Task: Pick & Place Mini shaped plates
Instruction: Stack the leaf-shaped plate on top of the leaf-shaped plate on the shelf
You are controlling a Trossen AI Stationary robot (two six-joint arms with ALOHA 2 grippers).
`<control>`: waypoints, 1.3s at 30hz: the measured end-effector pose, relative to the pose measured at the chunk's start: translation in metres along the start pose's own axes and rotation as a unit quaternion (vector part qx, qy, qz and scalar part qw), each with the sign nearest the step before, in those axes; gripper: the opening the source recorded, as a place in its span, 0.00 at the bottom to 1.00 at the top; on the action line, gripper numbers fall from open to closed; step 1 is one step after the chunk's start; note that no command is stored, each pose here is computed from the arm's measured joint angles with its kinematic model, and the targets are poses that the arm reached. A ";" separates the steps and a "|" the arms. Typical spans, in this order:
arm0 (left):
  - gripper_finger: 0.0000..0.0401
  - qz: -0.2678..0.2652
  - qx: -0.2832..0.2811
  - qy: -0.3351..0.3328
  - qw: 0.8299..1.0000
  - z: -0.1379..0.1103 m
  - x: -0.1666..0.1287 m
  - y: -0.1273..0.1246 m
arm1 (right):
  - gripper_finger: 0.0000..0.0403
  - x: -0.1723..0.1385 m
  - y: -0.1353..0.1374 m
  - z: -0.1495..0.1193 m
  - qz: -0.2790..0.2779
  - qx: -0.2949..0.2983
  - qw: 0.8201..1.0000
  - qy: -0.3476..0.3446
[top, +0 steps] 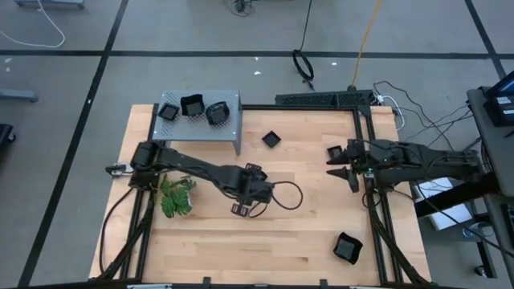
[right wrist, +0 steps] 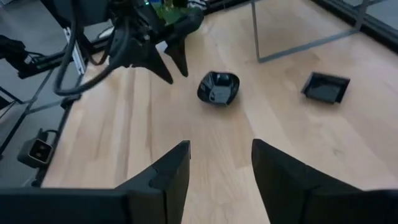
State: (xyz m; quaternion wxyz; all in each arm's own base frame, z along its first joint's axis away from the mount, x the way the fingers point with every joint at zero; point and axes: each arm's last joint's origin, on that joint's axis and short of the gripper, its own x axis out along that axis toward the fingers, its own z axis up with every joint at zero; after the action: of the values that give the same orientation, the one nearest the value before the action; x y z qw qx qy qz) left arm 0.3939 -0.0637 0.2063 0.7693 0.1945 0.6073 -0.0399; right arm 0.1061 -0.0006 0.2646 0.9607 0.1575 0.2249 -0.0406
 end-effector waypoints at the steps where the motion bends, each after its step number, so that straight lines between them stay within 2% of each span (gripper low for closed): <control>1: 0.42 0.005 -0.001 0.008 1.000 0.000 0.006 0.001 | 0.39 0.002 -0.002 -0.005 0.000 0.000 1.000 0.001; 9: 0.42 0.008 -0.019 0.054 0.998 -0.004 0.040 0.014 | 0.37 0.019 -0.013 -0.038 0.005 0.000 1.000 -0.011; 21: 0.42 -0.004 -0.053 0.070 0.996 -0.015 0.061 0.025 | 0.33 0.040 -0.022 -0.065 0.027 0.002 0.997 -0.075; 29: 0.41 0.001 -0.060 0.070 0.996 -0.019 0.066 0.030 | 0.31 0.049 -0.026 -0.077 0.031 0.002 0.996 -0.086; 33: 0.31 -0.010 -0.052 0.068 0.996 -0.019 0.066 0.032 | 0.31 0.051 -0.027 -0.082 0.028 0.002 0.997 -0.078; 39: 0.03 -0.044 -0.065 0.058 0.995 -0.018 0.065 0.030 | 0.31 0.053 -0.028 -0.085 0.028 0.002 0.997 -0.073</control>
State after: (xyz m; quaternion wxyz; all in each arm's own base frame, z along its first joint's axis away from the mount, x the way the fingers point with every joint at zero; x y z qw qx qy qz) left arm 0.4029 -0.0185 0.1485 0.7411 0.1189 0.6604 -0.0229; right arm 0.1134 -0.0004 0.1608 0.9750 0.1624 0.1493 -0.0256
